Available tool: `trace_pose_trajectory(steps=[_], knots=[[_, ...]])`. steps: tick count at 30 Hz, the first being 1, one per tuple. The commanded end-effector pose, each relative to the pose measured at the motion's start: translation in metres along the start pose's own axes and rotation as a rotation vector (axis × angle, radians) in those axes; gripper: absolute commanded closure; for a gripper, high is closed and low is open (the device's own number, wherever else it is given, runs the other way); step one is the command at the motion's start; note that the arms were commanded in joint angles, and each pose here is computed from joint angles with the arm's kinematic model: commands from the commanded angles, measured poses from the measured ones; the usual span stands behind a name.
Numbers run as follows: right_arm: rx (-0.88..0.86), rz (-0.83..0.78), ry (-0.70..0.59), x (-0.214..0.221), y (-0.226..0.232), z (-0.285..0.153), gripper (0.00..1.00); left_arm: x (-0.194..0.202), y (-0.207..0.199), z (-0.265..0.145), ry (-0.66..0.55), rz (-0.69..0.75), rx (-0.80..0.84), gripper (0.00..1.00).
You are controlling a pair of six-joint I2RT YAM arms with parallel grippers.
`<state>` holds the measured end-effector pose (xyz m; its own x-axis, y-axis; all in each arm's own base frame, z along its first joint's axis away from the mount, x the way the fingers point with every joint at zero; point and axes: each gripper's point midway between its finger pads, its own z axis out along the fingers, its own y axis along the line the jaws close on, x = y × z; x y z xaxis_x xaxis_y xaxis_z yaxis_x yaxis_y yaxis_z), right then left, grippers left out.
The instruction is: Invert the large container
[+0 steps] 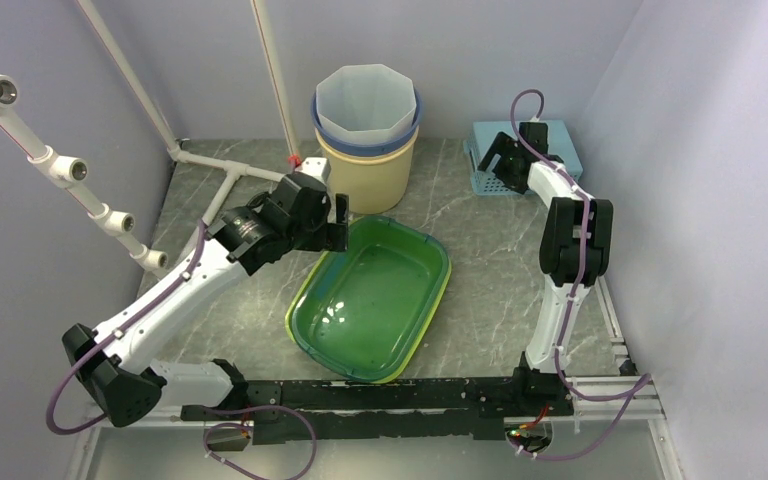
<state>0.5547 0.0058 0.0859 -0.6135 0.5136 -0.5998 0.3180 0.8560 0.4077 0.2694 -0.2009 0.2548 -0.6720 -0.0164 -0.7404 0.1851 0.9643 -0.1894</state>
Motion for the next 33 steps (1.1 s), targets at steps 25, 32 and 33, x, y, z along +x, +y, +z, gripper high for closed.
trace_pose_trajectory(steps=[25,32,33], knots=[[0.21,-0.384,-0.197,-0.04,0.066,-0.041,0.04,0.054,0.053,0.005,0.134,-0.126,-0.145,0.05],[0.426,-0.534,-0.256,-0.079,0.049,-0.001,0.03,0.053,0.054,0.005,0.152,-0.135,-0.161,0.05],[0.427,-0.563,-0.272,-0.082,0.049,0.005,0.03,0.054,0.054,0.005,0.152,-0.14,-0.159,0.05]])
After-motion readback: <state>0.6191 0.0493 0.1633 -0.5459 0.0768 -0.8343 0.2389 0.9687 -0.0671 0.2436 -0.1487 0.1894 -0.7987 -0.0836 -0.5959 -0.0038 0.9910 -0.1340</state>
